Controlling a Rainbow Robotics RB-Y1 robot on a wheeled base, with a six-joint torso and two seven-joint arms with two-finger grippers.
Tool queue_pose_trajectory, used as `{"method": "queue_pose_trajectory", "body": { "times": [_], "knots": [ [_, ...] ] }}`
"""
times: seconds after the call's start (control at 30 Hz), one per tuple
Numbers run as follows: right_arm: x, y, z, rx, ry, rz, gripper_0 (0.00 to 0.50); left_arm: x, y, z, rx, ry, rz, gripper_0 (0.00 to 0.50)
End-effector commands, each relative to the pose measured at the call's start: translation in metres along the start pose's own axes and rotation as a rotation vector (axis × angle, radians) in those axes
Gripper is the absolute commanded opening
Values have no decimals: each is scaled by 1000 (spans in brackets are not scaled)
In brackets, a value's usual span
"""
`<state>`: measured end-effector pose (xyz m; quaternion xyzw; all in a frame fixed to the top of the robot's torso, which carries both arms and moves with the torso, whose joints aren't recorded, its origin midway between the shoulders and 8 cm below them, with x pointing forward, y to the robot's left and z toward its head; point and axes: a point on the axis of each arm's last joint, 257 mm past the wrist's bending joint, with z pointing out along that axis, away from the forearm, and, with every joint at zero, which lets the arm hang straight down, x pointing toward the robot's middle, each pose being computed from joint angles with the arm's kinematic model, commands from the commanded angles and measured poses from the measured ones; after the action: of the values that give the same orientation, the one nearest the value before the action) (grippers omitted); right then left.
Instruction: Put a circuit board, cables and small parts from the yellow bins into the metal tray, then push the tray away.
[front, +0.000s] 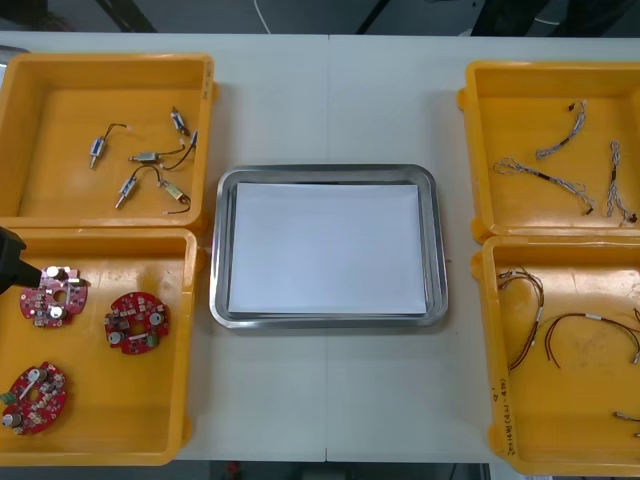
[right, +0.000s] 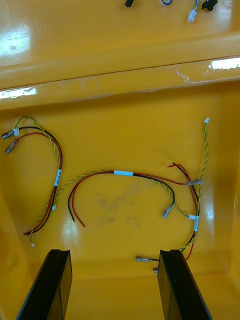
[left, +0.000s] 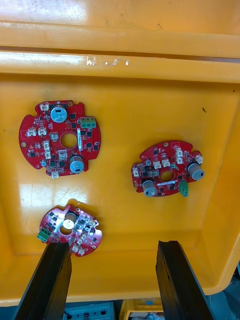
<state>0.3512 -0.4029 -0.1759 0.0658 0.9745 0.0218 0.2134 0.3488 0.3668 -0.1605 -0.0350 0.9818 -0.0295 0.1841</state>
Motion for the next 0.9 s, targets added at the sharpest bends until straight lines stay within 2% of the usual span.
{"method": "queue_pose_trajectory", "body": {
  "times": [0.03, 0.9],
  "knots": [
    [-1, -17, -9, 50, -6, -48, 500, -2, 21, -11, -56, -11, 26, 500],
    [-1, -17, -9, 50, -6, -48, 500, -2, 21, -11, -56, -11, 26, 500]
  ]
}}
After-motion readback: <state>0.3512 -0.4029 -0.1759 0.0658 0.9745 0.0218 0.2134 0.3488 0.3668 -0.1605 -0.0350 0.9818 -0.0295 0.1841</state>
